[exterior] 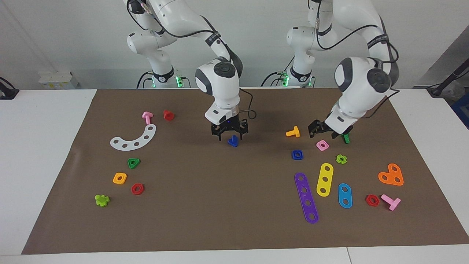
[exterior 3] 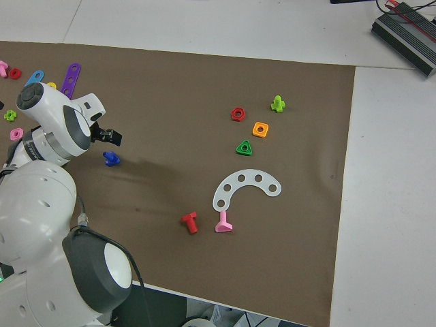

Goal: Unscrew and place screws in storage area

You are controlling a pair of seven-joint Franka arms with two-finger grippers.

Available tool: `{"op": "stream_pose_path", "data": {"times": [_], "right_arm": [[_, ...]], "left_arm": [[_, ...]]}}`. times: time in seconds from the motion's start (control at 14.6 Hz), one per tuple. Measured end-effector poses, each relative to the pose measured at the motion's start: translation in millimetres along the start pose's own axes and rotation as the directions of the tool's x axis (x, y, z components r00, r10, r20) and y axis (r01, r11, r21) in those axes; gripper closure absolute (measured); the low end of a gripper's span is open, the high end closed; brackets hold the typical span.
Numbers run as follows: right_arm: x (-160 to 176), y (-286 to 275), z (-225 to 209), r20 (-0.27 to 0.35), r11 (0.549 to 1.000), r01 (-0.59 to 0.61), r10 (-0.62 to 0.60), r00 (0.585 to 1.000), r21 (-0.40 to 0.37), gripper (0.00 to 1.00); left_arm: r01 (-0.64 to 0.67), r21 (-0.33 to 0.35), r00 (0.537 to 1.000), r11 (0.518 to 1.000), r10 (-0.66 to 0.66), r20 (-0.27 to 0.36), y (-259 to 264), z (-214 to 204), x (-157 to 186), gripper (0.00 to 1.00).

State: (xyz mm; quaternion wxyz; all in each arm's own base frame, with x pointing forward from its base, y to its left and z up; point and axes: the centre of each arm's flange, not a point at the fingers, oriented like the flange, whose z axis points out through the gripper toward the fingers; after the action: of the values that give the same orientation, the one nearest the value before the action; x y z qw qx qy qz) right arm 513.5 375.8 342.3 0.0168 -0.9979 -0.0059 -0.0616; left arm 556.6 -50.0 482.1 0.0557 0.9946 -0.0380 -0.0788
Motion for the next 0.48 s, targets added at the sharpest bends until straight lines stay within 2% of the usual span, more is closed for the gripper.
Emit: {"op": "stream_pose_path", "data": {"times": [0.2, 0.48], "right_arm": [[-7.8, -5.5, 15.1, 0.016, 1.0, 0.011, -0.011, 1.0, -0.014, 0.1], [-20.7, -14.6, 21.7, 0.025, 0.999, 0.038, -0.038, 0.999, -0.026, 0.19]], "left_arm": [[0.008, 0.049, 1.0, 0.999, -0.008, 0.0, -38.0, -32.9, -38.9, 0.0], [0.011, 0.123, 0.998, 0.992, -0.003, -0.061, -50.3, -62.9, -70.3, 0.0]]}}
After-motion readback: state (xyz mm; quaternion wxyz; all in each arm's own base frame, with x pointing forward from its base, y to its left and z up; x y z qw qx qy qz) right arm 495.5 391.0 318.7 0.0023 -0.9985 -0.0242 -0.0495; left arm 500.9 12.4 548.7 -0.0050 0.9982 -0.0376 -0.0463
